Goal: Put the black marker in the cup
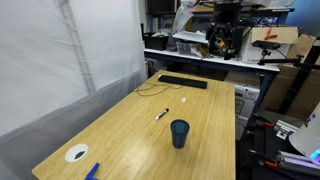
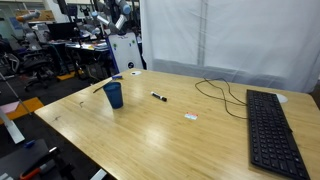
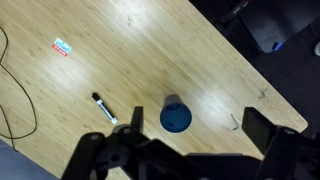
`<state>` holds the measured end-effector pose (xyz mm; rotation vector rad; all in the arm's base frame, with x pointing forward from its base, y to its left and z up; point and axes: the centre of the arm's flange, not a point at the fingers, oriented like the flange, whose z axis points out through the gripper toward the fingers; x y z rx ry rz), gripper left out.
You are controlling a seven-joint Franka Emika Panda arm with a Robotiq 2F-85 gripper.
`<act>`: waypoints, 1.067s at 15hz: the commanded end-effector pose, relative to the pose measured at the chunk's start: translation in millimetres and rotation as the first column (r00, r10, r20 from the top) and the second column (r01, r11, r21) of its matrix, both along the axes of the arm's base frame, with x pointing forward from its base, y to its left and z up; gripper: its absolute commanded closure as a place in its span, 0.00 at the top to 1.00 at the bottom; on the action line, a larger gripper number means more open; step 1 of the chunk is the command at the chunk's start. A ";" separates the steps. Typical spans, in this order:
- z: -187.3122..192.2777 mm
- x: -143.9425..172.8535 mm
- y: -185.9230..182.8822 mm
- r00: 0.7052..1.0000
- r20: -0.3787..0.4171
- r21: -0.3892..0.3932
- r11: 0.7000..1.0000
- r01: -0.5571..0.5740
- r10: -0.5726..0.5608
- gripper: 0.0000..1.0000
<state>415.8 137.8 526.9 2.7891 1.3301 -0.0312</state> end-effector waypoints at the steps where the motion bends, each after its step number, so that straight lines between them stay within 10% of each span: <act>1: -11.5 11.3 1.1 0.999 -0.021 0.007 0.999 -0.035 0.035 1.00; 8: -82.3 86.5 -1.4 0.943 0.047 0.034 0.943 -0.332 0.330 1.00; 16: -168.0 118.0 33.0 0.794 -0.011 0.016 0.794 -0.607 0.607 1.00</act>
